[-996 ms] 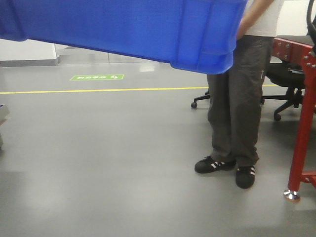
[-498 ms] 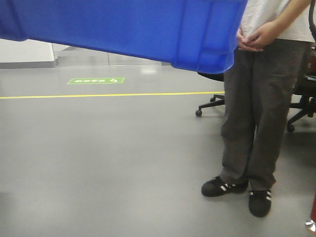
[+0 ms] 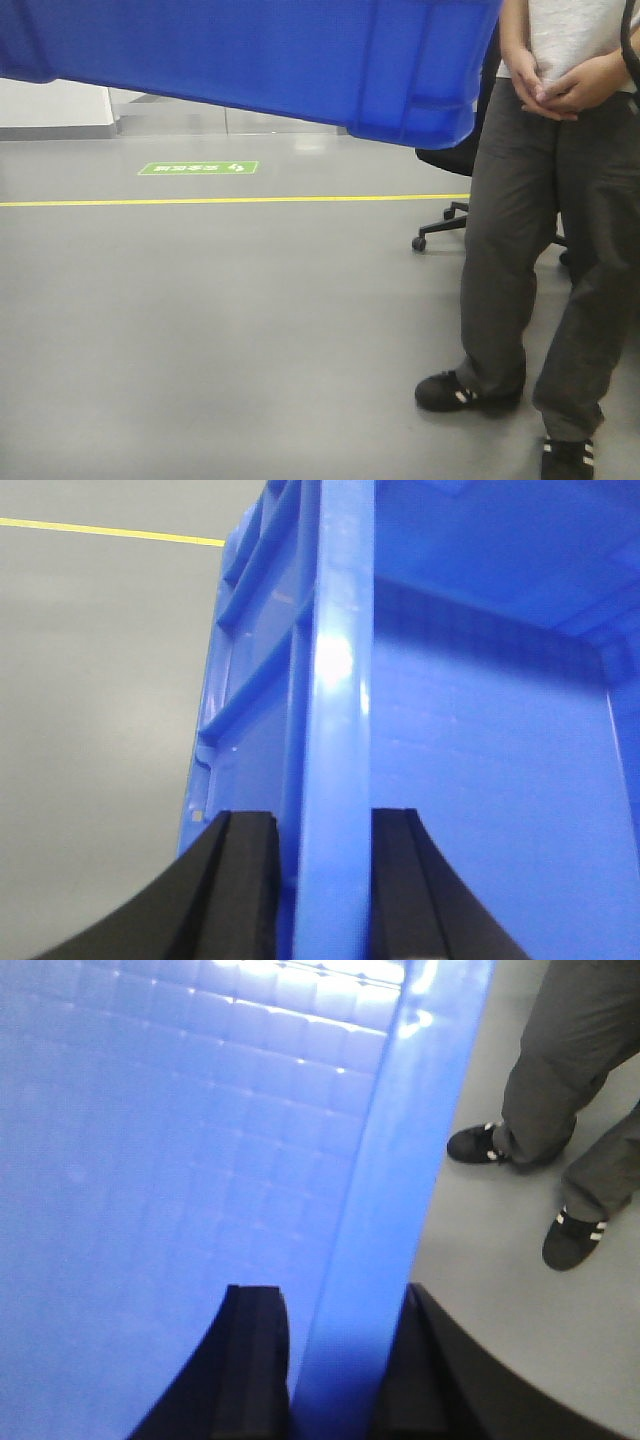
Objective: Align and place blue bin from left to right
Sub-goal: 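Drive across the floor carrying the blue bin in both grippers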
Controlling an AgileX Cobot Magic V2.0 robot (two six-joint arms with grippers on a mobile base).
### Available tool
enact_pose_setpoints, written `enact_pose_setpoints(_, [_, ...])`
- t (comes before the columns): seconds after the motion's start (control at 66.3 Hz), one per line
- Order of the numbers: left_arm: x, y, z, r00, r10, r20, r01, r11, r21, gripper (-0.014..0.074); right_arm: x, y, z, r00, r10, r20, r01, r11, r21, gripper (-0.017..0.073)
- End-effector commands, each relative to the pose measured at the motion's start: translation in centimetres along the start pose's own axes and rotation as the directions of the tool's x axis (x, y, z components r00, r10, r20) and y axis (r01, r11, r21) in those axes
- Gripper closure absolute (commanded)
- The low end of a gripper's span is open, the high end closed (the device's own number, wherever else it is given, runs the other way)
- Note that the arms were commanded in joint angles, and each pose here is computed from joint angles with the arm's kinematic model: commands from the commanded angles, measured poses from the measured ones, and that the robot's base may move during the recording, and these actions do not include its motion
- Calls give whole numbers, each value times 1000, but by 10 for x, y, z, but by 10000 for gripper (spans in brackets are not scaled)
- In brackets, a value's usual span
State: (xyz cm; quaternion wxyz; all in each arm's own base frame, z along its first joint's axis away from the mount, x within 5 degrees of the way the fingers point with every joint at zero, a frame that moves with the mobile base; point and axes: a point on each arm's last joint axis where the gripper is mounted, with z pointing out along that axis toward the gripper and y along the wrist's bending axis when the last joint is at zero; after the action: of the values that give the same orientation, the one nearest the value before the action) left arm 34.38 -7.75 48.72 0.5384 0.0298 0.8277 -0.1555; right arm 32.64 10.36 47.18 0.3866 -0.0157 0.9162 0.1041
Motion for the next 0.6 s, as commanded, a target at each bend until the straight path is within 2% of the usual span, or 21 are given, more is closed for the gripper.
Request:
enact_pose_setpoints(0.0, [-25, -13, -17, 974, -68, 216, 49, 995, 91, 705, -8, 7, -14, 994, -23, 103, 29, 998, -56, 627])
enact_pose_setpoints(0.589, [-25, -13, -17, 974, -68, 216, 49, 995, 91, 705, -9, 7, -14, 994, -22, 110, 29, 998, -58, 627])
